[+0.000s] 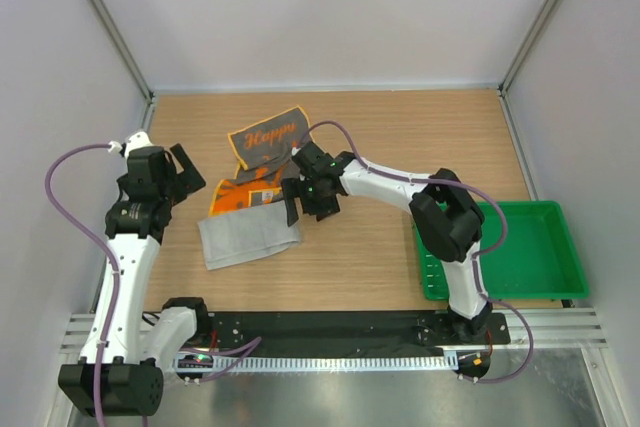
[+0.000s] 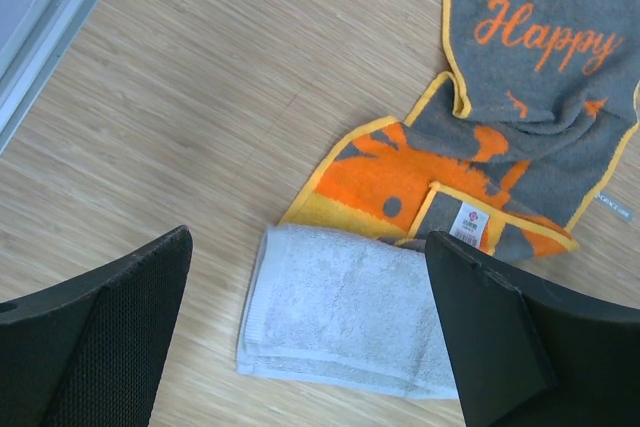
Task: Roll the towels
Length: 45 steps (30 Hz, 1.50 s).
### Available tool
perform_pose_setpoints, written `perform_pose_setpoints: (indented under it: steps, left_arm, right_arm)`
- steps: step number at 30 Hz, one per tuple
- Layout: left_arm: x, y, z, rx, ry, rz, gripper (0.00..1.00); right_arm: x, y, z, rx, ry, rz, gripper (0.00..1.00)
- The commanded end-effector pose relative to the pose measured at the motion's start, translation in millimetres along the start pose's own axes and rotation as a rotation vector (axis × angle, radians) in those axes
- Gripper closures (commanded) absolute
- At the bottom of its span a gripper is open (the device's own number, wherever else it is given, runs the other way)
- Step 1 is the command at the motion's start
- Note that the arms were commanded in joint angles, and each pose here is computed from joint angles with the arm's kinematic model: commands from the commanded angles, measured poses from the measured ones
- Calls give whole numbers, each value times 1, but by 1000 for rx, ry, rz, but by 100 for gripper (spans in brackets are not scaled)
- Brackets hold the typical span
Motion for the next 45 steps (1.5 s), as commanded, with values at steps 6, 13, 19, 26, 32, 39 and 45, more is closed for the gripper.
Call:
perform_pose_setpoints:
  steps: [6,13,19,26,32,39,45]
  left_arm:
    - [2,-6,-1,-46,-12,-12,2]
    - [-1,-16,-15,-103,42,-33,10]
    - [-1,-51,-43,-177,185,-101,5]
    - [-16,-111,-94,-191,408,-267,0]
    - [-73,-175,-123,-218,491,-430,0]
    - [-110,-196,-154,-127,545,-527,1]
    - [-114,-194,-178,-8,538,-579,33]
  right_arm:
    - [3,11,-25,108,12,-7,32]
    - [-13,-1,-25,133,31,-26,81]
    - [-40,-38,4,30,0,-68,99]
    - [-70,-56,39,15,-20,-92,99]
    - [-84,-67,47,-7,-9,-96,99]
    - [-93,-77,58,-45,-13,-86,99]
    - [-99,-79,62,-44,-9,-85,99]
Point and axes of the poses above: each gripper's point midway between its finger pads, its own z axis back along the fingers, its own y axis along the line the jaws close on, x = y × z, the point moved 7 cm from there along z, back along the fingers, and after that the axes turned 8 degrees about -z, right-handed, at the moved point
